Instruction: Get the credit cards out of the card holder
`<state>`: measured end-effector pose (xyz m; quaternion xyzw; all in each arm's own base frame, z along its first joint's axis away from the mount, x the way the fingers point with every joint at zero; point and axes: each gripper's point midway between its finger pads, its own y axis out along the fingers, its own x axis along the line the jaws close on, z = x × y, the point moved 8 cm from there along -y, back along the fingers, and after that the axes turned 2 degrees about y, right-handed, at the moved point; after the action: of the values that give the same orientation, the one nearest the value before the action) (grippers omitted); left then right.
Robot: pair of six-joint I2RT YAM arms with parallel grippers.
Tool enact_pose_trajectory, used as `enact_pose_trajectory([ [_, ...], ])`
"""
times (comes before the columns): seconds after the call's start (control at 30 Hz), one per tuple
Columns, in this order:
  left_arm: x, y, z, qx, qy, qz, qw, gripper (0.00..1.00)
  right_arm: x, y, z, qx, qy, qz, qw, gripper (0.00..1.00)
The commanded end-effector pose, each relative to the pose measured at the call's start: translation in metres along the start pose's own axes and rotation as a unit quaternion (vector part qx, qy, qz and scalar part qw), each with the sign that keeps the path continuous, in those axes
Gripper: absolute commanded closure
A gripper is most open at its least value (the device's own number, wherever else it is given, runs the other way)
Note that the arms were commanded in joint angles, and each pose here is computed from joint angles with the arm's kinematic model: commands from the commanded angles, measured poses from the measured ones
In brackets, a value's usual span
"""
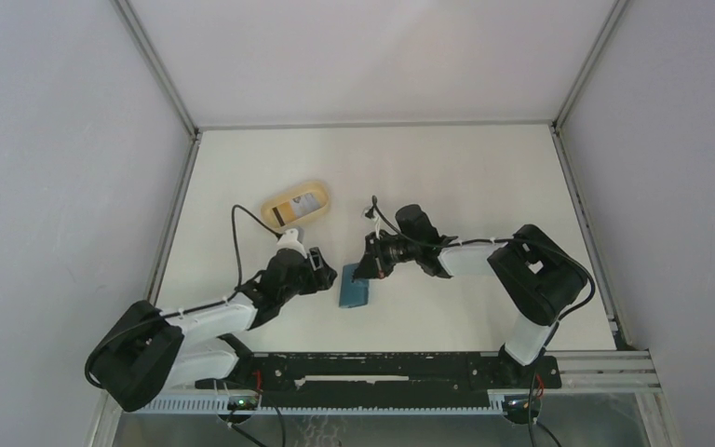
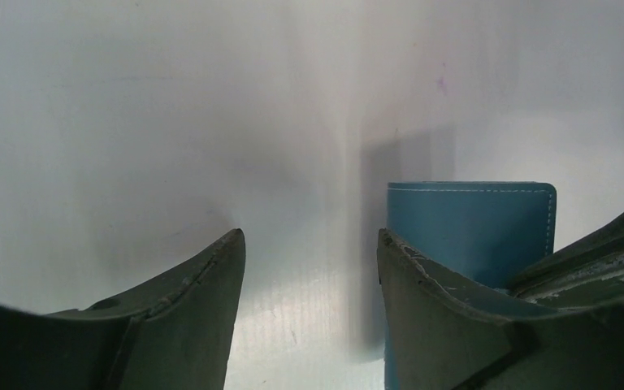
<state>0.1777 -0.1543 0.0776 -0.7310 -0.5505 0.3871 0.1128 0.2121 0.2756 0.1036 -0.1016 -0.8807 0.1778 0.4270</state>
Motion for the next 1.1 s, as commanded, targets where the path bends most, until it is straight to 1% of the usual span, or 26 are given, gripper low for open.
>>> enact_pose_trajectory([
  [0.0,-0.007,0.006,0.002,0.004,0.014,0.03,0.999,0.34,0.017,0.009,-0.025,-0.039,-0.04,-0.035,0.998,1.0],
  [0.17,-0.007,0.018,0.011,0.029,0.02,0.023,0.999,0.34,0.03,0.009,-0.031,-0.038,-0.054,-0.068,0.996,1.0],
  [0.47,-0.002,0.037,0.028,0.059,0.015,0.009,0.998,0.34,0.056,-0.006,-0.045,-0.038,-0.068,-0.182,0.98,1.0],
  [0.6,-0.005,0.04,0.028,0.061,0.014,0.015,0.998,0.35,0.066,-0.014,-0.054,-0.046,-0.079,-0.225,0.97,1.0],
  [0.9,-0.011,0.043,0.028,0.063,0.006,0.033,0.997,0.35,0.079,-0.033,-0.067,-0.064,-0.07,-0.294,0.951,1.0],
  [1.07,-0.009,0.041,0.028,0.056,0.004,0.032,0.998,0.35,0.072,-0.036,-0.065,-0.059,-0.067,-0.296,0.951,1.0],
])
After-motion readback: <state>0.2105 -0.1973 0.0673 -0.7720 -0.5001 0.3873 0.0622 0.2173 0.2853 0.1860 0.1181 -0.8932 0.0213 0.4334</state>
